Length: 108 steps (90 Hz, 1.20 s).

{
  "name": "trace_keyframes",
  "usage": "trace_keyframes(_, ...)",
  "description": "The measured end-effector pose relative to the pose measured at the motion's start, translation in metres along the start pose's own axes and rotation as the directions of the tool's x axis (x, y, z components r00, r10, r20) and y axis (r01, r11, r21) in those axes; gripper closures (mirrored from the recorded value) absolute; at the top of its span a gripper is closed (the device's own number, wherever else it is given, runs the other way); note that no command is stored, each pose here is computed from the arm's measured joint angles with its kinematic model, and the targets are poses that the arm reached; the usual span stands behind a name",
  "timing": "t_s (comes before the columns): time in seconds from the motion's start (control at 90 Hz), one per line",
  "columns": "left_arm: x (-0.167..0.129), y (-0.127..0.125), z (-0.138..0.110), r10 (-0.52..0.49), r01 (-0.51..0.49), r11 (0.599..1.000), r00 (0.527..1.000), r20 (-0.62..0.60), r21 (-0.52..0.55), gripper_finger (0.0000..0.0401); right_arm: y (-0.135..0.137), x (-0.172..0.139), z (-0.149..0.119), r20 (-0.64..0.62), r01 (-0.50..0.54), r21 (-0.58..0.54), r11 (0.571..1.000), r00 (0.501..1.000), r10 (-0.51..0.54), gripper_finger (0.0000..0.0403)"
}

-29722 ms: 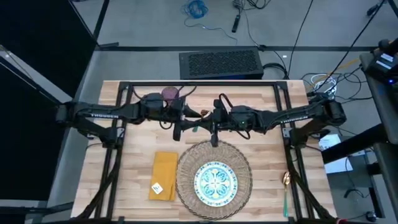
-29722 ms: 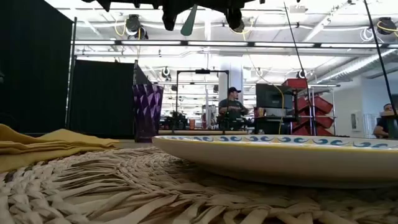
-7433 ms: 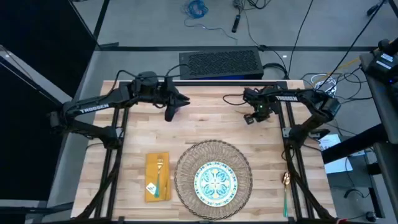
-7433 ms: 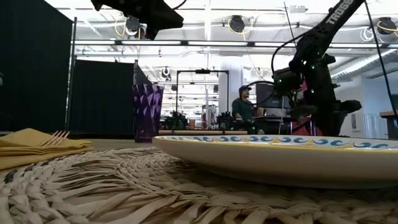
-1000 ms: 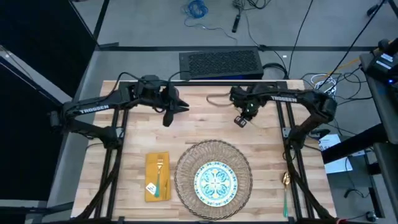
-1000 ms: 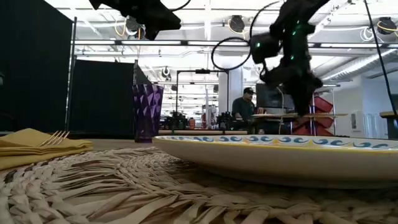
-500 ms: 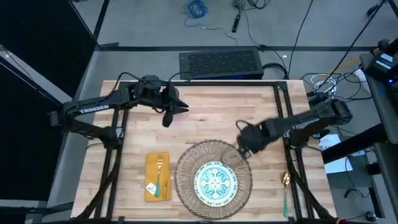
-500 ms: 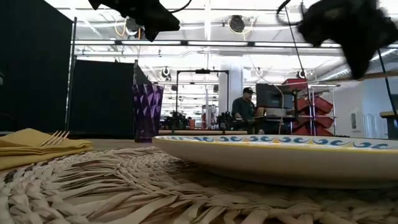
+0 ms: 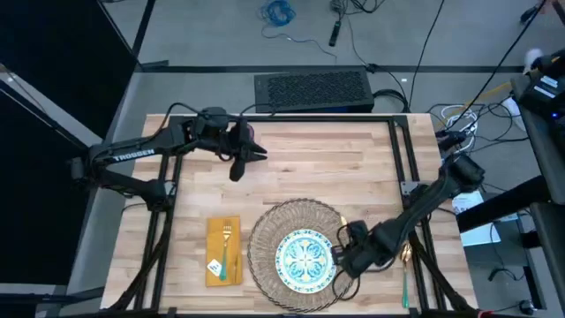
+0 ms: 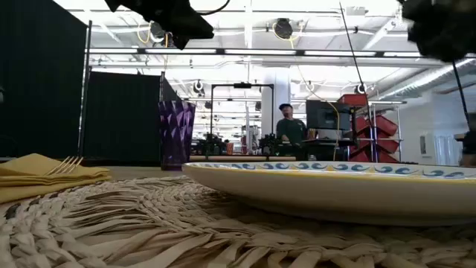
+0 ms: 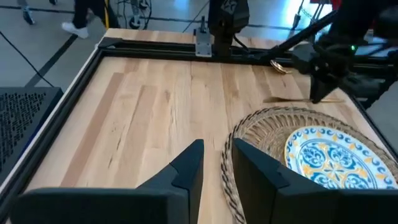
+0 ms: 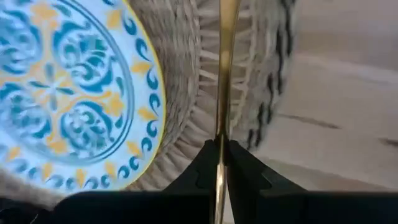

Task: Set table place
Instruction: Put the gold knife to the right of the brown placemat

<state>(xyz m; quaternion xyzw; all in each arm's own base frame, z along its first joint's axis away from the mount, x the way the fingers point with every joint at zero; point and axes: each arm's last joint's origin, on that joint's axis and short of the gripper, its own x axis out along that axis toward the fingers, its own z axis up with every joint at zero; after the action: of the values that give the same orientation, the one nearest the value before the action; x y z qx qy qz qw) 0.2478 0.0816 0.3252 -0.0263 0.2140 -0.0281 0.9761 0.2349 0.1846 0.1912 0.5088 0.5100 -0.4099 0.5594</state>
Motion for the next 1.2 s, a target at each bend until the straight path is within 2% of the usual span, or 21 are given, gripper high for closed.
trace_keyframes(0.156, 0.000, 0.000, 0.000, -0.011, 0.011, 1.000, 1.000, 0.000, 0.000, 0.0333, -0.001, 0.010, -0.001, -0.016, 0.069, 0.036, 0.997, 0.998, -0.068, 0.0403)
trace_keyframes(0.544, 0.000, -0.002, -0.003, -0.047, 0.047, 0.999, 0.999, -0.021, 0.006, 0.0333, -0.004, 0.011, -0.003, -0.151, 0.193, 0.091, 0.977, 0.972, -0.178, 0.0403)
trace_keyframes(0.667, 0.000, -0.002, -0.003, -0.047, 0.047, 0.999, 0.999, -0.024, 0.005, 0.0333, -0.008, 0.010, -0.001, -0.160, 0.248, 0.100, 0.964, 0.960, -0.230, 0.0403)
trace_keyframes(0.867, 0.000, -0.002, -0.002, -0.046, 0.047, 0.999, 0.999, -0.016, 0.009, 0.0333, -0.014, 0.019, 0.003, -0.175, 0.277, 0.109, 0.955, 0.951, -0.256, 0.0403)
trace_keyframes(1.011, 0.000, -0.002, -0.002, -0.047, 0.047, 0.999, 0.999, -0.016, 0.007, 0.0333, -0.016, 0.033, 0.008, -0.200, 0.233, 0.118, 0.965, 0.958, -0.207, 0.0403)
trace_keyframes(1.2, 0.000, -0.002, -0.003, -0.048, 0.048, 0.999, 0.999, -0.021, 0.005, 0.0333, -0.022, 0.043, 0.013, -0.195, 0.234, 0.123, 0.965, 0.959, -0.207, 0.0403)
